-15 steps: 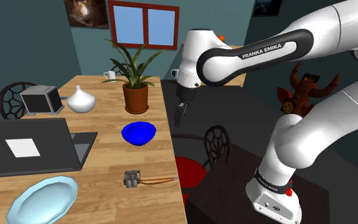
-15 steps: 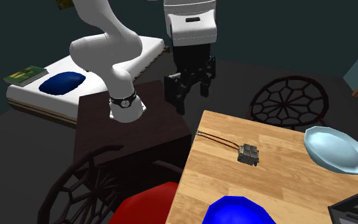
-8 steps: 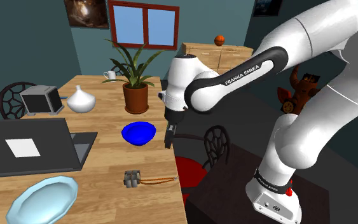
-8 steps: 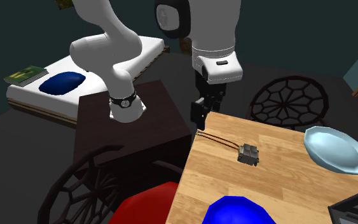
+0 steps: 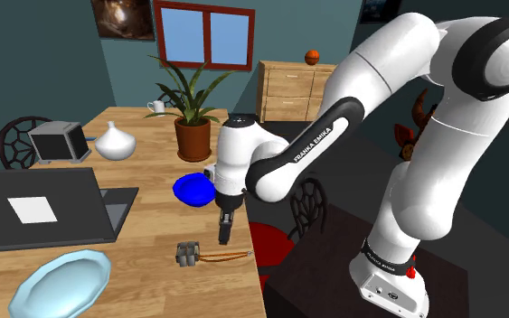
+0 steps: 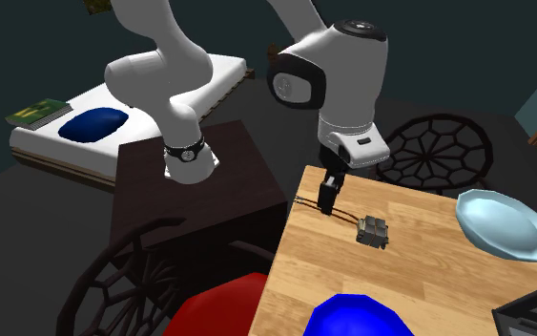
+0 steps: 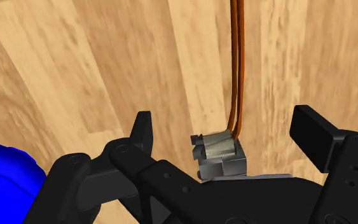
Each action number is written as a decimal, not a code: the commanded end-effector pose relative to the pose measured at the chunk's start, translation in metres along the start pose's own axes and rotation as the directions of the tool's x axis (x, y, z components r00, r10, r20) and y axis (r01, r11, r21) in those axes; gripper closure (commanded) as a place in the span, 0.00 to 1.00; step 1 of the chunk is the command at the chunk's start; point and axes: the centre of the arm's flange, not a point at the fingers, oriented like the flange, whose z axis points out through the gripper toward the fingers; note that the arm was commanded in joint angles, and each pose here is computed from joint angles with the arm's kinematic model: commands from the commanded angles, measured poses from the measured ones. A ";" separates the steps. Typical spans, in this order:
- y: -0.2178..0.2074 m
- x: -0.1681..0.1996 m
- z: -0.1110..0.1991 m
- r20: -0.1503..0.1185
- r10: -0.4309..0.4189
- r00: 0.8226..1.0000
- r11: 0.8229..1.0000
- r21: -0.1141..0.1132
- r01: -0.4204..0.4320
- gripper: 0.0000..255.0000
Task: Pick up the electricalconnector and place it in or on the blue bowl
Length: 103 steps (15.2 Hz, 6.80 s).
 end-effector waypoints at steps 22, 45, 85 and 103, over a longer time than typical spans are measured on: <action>-0.029 0.014 0.087 0.008 -0.076 0.997 0.997 0.009 0.076 1.00; -0.029 0.021 0.003 0.008 -0.076 0.997 0.997 0.009 0.076 1.00; 0.231 0.135 -0.067 0.008 -0.076 0.997 0.997 0.009 0.076 1.00; 0.231 0.130 -0.005 0.008 -0.076 0.997 0.997 0.009 0.076 1.00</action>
